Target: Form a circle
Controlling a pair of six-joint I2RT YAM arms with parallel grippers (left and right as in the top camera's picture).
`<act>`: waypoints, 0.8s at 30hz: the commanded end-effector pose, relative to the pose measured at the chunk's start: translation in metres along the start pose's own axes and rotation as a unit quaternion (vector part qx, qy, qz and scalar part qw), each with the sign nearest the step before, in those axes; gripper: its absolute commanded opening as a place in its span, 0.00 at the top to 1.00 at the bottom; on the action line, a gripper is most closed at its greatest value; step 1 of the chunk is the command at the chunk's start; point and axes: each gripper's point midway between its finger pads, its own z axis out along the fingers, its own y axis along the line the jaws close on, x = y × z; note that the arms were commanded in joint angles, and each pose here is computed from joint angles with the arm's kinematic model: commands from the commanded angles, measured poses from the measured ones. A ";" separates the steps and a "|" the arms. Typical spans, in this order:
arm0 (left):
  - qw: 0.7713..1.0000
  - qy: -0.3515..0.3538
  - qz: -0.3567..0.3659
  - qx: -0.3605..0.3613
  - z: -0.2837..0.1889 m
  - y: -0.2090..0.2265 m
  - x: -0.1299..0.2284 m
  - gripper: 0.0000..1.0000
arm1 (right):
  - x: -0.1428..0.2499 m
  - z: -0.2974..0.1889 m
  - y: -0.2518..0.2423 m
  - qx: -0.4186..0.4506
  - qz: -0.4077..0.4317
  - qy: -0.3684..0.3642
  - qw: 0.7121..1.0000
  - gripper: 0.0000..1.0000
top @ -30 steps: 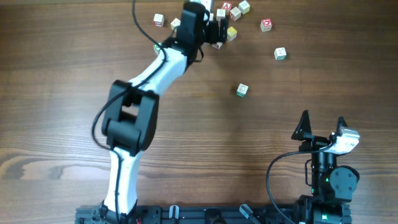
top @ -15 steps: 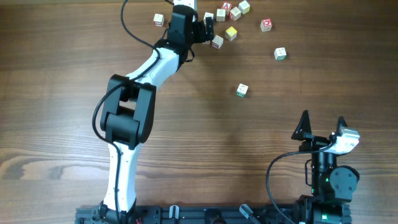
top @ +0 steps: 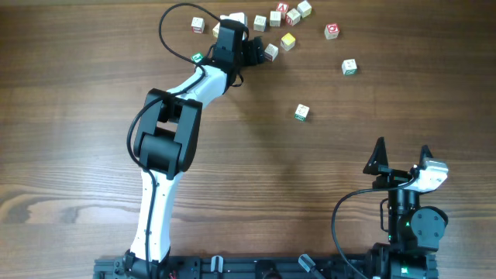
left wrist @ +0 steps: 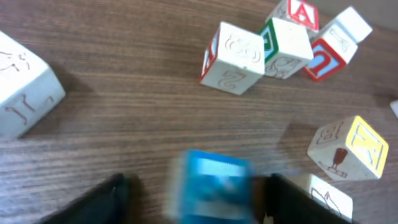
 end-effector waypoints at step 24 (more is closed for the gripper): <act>0.992 0.118 0.040 0.011 -0.175 -0.083 -0.019 0.84 | -0.002 -0.001 0.002 -0.005 0.002 -0.005 1.000 0.00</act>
